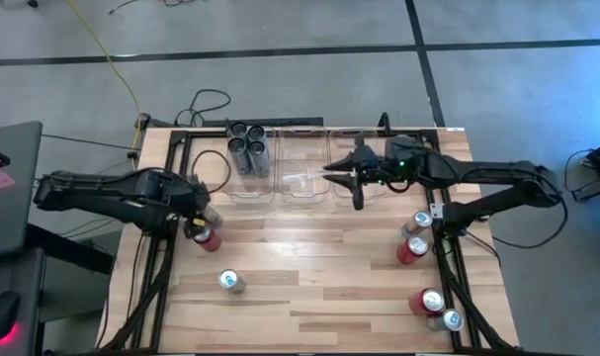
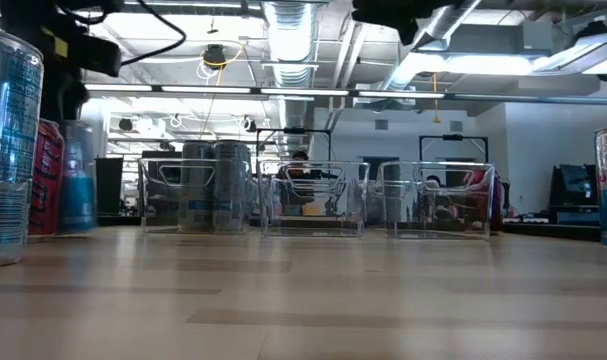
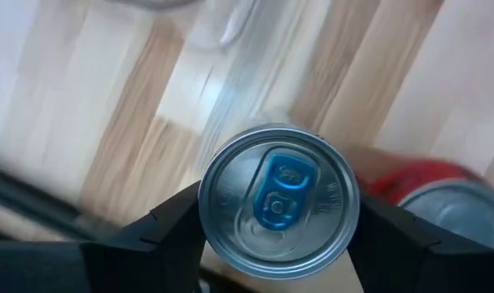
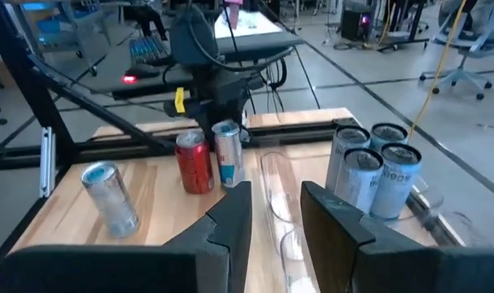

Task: Sort soda cans
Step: Put the blue soda can into the middle transparent bin

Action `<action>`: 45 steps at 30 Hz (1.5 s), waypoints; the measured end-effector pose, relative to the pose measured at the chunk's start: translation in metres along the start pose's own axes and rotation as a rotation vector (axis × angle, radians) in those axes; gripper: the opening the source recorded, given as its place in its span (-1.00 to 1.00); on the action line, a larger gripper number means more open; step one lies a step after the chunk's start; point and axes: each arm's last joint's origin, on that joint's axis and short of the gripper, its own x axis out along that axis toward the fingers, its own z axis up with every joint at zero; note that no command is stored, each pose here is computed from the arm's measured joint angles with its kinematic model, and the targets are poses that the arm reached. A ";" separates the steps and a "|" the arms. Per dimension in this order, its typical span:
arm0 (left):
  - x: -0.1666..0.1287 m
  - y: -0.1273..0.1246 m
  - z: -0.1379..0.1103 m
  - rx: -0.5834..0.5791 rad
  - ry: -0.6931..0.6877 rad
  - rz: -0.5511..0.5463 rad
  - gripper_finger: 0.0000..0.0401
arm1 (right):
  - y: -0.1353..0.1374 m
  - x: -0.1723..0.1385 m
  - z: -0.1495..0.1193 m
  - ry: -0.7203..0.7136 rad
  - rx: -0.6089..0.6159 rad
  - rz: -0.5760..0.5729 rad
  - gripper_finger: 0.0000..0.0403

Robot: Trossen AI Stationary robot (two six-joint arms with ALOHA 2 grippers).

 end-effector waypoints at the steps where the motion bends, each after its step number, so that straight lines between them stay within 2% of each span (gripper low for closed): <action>1: 0.002 -0.001 0.003 0.014 -0.005 -0.001 0.22 | 0.000 -0.002 -0.001 0.013 0.001 0.000 -0.37; 8: 0.018 -0.011 0.032 0.117 -0.031 -0.018 0.23 | 0.007 -0.007 -0.017 0.198 0.051 0.016 -0.37; 18: 0.030 -0.030 0.100 0.261 -0.037 -0.027 0.24 | 0.026 -0.006 -0.036 0.378 0.083 0.070 -0.37; 22: 0.044 -0.042 0.125 0.330 -0.020 -0.059 0.24 | 0.034 0.007 -0.049 0.458 0.139 0.074 -0.37; 27: 0.055 -0.054 0.150 0.387 -0.019 -0.101 0.24 | 0.046 0.029 -0.077 0.610 0.118 0.089 -0.37; 30: 0.055 -0.063 0.162 0.436 -0.044 -0.131 0.24 | 0.050 0.045 -0.091 0.653 0.109 0.092 -0.37; 37: 0.054 -0.078 0.172 0.510 -0.106 -0.177 0.24 | 0.060 0.072 -0.099 0.549 0.055 0.141 -0.37; 42: 0.058 -0.086 0.175 0.536 -0.133 -0.194 0.24 | 0.055 0.078 -0.089 0.441 0.049 0.142 -0.37; 45: 0.059 -0.088 0.176 0.536 -0.153 -0.197 0.25 | 0.053 0.081 -0.083 0.369 0.001 0.151 -0.37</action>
